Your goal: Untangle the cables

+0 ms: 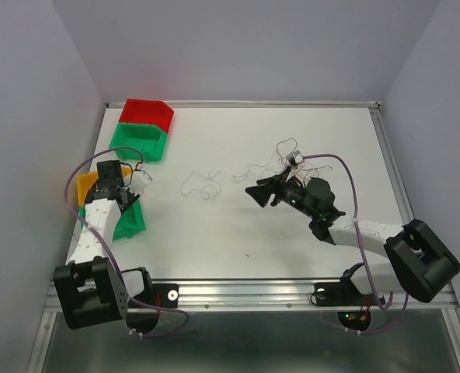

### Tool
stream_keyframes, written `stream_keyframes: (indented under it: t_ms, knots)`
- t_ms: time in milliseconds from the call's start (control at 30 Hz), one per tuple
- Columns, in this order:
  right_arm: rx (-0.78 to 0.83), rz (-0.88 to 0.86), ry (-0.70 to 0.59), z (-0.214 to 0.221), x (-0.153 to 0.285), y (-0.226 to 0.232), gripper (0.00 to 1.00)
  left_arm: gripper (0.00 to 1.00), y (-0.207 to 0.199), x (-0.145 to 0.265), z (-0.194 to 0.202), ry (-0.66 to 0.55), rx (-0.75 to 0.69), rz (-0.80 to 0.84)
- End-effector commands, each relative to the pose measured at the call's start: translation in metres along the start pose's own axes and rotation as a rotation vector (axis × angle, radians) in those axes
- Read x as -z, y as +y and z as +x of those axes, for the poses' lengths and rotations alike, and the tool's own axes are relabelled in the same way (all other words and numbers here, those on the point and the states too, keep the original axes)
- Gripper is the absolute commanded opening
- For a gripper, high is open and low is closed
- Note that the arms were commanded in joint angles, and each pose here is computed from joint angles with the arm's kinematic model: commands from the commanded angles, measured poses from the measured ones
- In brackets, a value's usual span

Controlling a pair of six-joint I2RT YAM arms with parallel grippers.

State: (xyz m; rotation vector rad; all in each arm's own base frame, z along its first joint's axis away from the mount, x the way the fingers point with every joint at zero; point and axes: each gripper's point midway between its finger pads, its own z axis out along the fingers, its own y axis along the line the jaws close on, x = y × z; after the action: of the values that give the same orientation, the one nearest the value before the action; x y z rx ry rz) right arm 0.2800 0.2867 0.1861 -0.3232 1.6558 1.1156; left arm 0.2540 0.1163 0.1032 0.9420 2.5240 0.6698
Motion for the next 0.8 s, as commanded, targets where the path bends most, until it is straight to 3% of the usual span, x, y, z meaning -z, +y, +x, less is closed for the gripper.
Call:
stream_keyframes:
  t_ms: [0,33,67,167,200,233,467,533,667,767]
  knots:
    - [0.03,-0.066,-0.065,-0.028,-0.007,0.022,0.71,0.53,0.019,0.019,0.006,0.015,-0.004,-0.056]
    - [0.029,-0.062,-0.062,-0.027,-0.007,0.021,0.71,0.51,0.018,0.019,0.008,0.018,-0.015,-0.051]
    - [0.027,-0.062,-0.062,-0.027,-0.008,0.021,0.71,0.38,0.015,0.019,0.01,0.021,-0.025,-0.041]
    - [0.027,-0.061,-0.06,-0.026,-0.008,0.02,0.71,0.15,0.008,0.014,0.025,0.069,-0.049,-0.032]
    - [0.027,-0.063,-0.06,-0.026,-0.008,0.021,0.71,0.03,0.01,0.012,0.031,0.091,-0.048,-0.053]
    - [0.026,-0.063,-0.058,-0.025,-0.009,0.021,0.71,0.0,0.013,0.012,0.036,0.103,-0.051,-0.063]
    - [0.024,-0.058,-0.052,-0.023,-0.01,0.019,0.71,0.0,0.016,0.011,0.074,0.208,-0.093,-0.006]
    - [0.025,-0.061,-0.051,-0.023,-0.01,0.02,0.71,0.09,0.019,0.013,0.072,0.196,-0.103,0.001]
    - [0.024,-0.056,-0.048,-0.022,-0.011,0.018,0.71,0.37,0.006,0.022,0.056,0.103,-0.152,0.121]
    - [0.025,-0.056,-0.048,-0.022,-0.011,0.018,0.71,0.47,-0.003,0.028,0.061,0.118,-0.201,0.181]
